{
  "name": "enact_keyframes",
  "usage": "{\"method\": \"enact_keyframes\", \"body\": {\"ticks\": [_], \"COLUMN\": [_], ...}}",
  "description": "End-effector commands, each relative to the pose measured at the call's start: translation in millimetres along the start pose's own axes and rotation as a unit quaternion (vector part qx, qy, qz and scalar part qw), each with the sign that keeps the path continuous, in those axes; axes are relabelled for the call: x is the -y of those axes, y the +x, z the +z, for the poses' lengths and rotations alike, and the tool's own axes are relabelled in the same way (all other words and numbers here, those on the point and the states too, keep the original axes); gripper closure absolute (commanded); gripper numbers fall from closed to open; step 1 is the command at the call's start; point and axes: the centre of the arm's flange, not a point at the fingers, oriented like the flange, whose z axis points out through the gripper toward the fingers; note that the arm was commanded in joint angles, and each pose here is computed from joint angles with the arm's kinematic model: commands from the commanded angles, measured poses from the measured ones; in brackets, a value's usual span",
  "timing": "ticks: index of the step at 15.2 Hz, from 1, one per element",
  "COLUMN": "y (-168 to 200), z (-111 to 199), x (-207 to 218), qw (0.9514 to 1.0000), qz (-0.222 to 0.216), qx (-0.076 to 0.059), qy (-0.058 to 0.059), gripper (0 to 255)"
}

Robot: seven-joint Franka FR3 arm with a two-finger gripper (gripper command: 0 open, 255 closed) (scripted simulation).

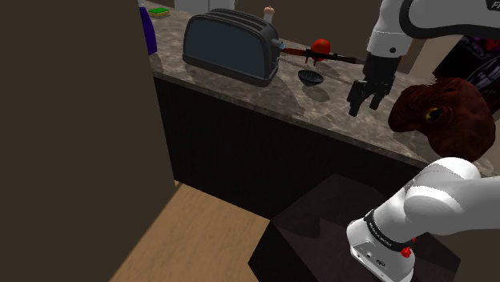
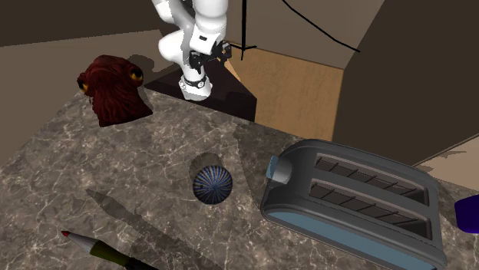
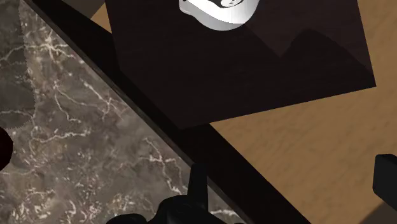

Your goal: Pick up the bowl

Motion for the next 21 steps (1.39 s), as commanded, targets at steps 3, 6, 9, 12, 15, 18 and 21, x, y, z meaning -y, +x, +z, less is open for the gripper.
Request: {"method": "enact_keyframes", "body": {"ticks": [3, 6, 9, 12, 15, 18, 21], "y": [26, 65, 104, 143, 182, 220, 259], "z": [-2, -4, -6, -9, -11, -14, -16], "x": [-3, -8, -13, -19, -25, -31, -37], "qw": [1.0, 0.9998, 0.9994, 0.9989, 0.9983, 0.9975, 0.9965], "qz": [0.002, 0.006, 0.01, 0.013, 0.017, 0.021, 0.024], "qx": [0.001, 0.002, 0.003, 0.004, 0.006, 0.007, 0.008], "qy": [-0.008, -0.02, -0.032, -0.044, -0.056, -0.068, -0.079], "gripper": [0, 0, 0, 0, 0, 0, 0]}}
